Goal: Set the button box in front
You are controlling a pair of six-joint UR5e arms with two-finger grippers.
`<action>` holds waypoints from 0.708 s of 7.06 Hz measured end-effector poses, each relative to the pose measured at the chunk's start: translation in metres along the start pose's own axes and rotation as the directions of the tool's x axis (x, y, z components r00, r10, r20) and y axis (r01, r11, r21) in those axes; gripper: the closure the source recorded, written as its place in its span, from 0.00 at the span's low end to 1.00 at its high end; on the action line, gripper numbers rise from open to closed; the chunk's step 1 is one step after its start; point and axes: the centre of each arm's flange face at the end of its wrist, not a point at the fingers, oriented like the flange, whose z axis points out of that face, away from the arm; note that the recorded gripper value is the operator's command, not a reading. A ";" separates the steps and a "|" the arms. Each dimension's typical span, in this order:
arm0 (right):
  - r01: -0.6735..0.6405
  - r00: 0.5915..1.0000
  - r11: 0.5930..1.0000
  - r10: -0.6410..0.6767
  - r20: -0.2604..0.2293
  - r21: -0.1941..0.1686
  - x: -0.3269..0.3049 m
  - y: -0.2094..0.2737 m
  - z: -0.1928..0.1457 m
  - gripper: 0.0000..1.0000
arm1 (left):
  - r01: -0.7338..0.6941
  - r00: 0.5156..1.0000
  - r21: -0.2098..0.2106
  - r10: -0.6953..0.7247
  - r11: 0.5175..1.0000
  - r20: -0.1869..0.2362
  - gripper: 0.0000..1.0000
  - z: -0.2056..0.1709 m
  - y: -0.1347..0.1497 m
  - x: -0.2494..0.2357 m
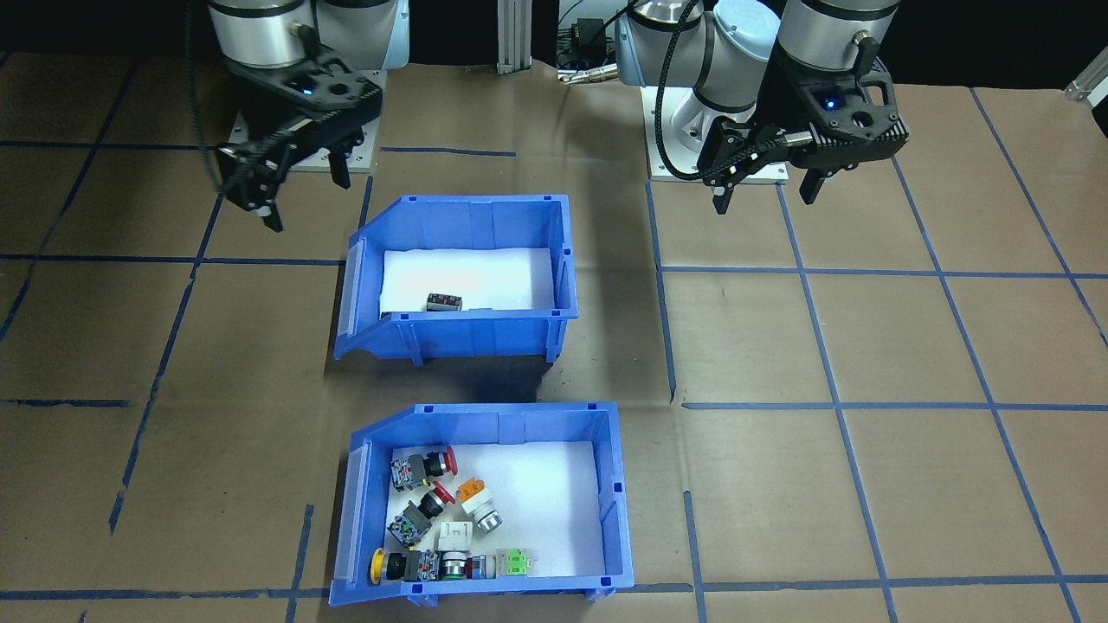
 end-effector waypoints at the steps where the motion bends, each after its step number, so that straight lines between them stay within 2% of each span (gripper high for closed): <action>1: -0.172 0.985 0.985 0.172 0.014 -0.007 0.019 0.002 -0.009 0.00 | 0.014 1.000 0.001 -0.014 1.000 0.001 0.05 -0.002 0.002 0.000; 3: -0.475 0.877 0.879 0.477 0.053 -0.044 0.043 -0.006 -0.015 0.00 | 0.021 1.000 -0.001 -0.021 1.000 0.002 0.05 -0.004 0.008 -0.001; 4: -0.583 0.806 0.808 0.588 0.064 -0.082 0.057 -0.017 -0.014 0.00 | 0.018 1.000 -0.003 -0.018 1.000 0.001 0.01 -0.004 0.011 -0.001; 5: -0.654 0.743 0.744 0.666 0.066 -0.138 0.071 -0.028 -0.012 0.00 | 0.011 1.000 -0.002 -0.011 1.000 0.003 0.01 -0.004 0.014 -0.001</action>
